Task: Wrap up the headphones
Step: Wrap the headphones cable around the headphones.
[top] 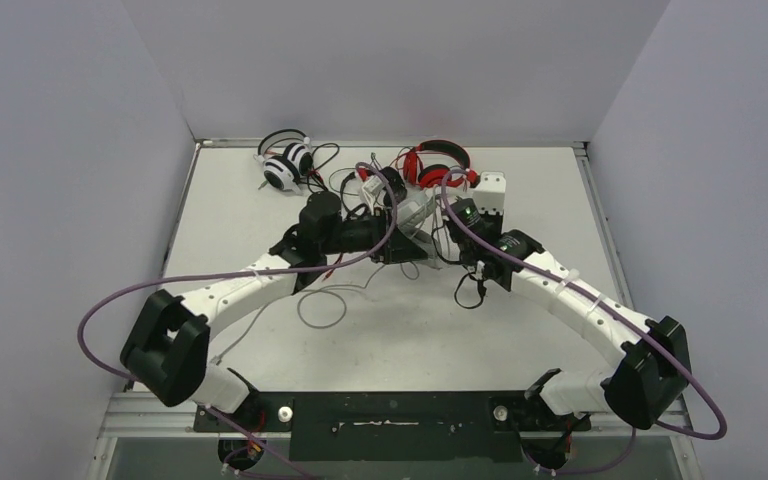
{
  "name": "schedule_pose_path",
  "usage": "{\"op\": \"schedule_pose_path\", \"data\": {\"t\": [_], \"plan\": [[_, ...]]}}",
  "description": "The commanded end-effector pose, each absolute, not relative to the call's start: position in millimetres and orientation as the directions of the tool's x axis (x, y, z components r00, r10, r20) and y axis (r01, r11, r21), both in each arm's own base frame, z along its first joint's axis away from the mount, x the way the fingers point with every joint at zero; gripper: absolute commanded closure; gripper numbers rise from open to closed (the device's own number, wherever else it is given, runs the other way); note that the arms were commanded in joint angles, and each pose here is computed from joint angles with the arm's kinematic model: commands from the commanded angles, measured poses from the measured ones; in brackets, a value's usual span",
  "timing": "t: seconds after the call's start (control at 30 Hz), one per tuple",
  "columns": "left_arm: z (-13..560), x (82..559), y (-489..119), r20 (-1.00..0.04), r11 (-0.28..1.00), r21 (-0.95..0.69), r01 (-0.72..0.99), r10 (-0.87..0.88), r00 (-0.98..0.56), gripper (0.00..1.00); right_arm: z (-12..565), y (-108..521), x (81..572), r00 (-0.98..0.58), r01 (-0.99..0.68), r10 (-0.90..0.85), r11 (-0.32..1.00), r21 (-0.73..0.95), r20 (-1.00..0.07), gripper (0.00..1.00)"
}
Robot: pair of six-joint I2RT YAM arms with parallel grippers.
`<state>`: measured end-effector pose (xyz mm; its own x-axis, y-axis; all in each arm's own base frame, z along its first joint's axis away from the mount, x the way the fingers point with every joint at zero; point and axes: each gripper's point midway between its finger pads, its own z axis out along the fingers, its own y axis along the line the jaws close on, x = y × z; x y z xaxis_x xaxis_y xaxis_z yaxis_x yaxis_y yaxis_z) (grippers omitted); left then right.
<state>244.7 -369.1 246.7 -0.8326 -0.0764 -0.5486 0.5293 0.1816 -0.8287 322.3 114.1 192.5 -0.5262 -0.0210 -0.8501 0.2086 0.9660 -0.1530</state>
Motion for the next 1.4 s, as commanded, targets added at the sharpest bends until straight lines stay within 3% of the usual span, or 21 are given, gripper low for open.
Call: {"op": "schedule_pose_path", "data": {"t": [0.0, 0.13, 0.3, 0.4, 0.5, 0.67, 0.83, 0.9, 0.97, 1.17, 1.2, 1.37], "plan": [[284, 247, -339, -0.753, 0.314, -0.651, 0.691, -0.151, -0.641, 0.46, 260, 136, 343, -0.363, 0.203, 0.211, 0.968, 0.144, -0.908, 1.0], [260, 261, -294, -0.829, 0.568, -0.52, 0.637, -0.158, -0.536, 0.31, 271, 137, 348, -0.363, 0.184, 0.24, 0.966, 0.183, -0.901, 1.0], [233, 266, -260, -0.896, 0.704, -0.372, 0.606, -0.1, -0.433, 0.11, 283, 138, 350, -0.363, 0.16, 0.261, 0.963, 0.216, -0.895, 1.0], [215, 270, -253, -0.923, 0.727, -0.304, 0.615, -0.065, -0.38, 0.1, 290, 138, 350, -0.357, 0.149, 0.272, 0.961, 0.233, -0.894, 1.0], [199, 272, -251, -0.94, 0.731, -0.281, 0.621, -0.081, -0.33, 0.03, 298, 136, 350, -0.35, 0.141, 0.282, 0.959, 0.247, -0.894, 1.0], [185, 280, -254, -0.958, 0.733, -0.249, 0.633, -0.089, -0.274, 0.07, 306, 136, 349, -0.35, 0.127, 0.295, 0.955, 0.267, -0.889, 1.0], [169, 278, -281, -0.95, 0.648, -0.276, 0.71, -0.071, -0.305, 0.17, 316, 135, 350, -0.34, 0.122, 0.32, 0.948, 0.296, -0.884, 1.0], [162, 272, -293, -0.943, 0.607, -0.301, 0.735, -0.074, -0.325, 0.25, 321, 135, 350, -0.336, 0.117, 0.331, 0.944, 0.31, -0.882, 1.0], [151, 270, -299, -0.936, 0.586, -0.319, 0.744, -0.07, -0.346, 0.39, 325, 136, 352, -0.332, 0.112, 0.349, 0.937, 0.331, -0.876, 1.0], [131, 247, -325, -0.922, 0.507, -0.347, 0.789, -0.03, -0.386, 0.95, 346, 137, 360, -0.311, 0.118, 0.441, 0.897, 0.427, -0.842, 1.0], [127, 240, -331, -0.926, 0.499, -0.329, 0.802, -0.006, -0.377, 1.0, 348, 136, 363, -0.309, 0.124, 0.458, 0.888, 0.442, -0.834, 1.0], [112, 200, -359, -0.926, 0.404, -0.296, 0.865, 0.101, -0.364, 1.0, 357, 139, 377, -0.324, 0.124, 0.532, 0.844, 0.522, -0.783, 1.0]]}}
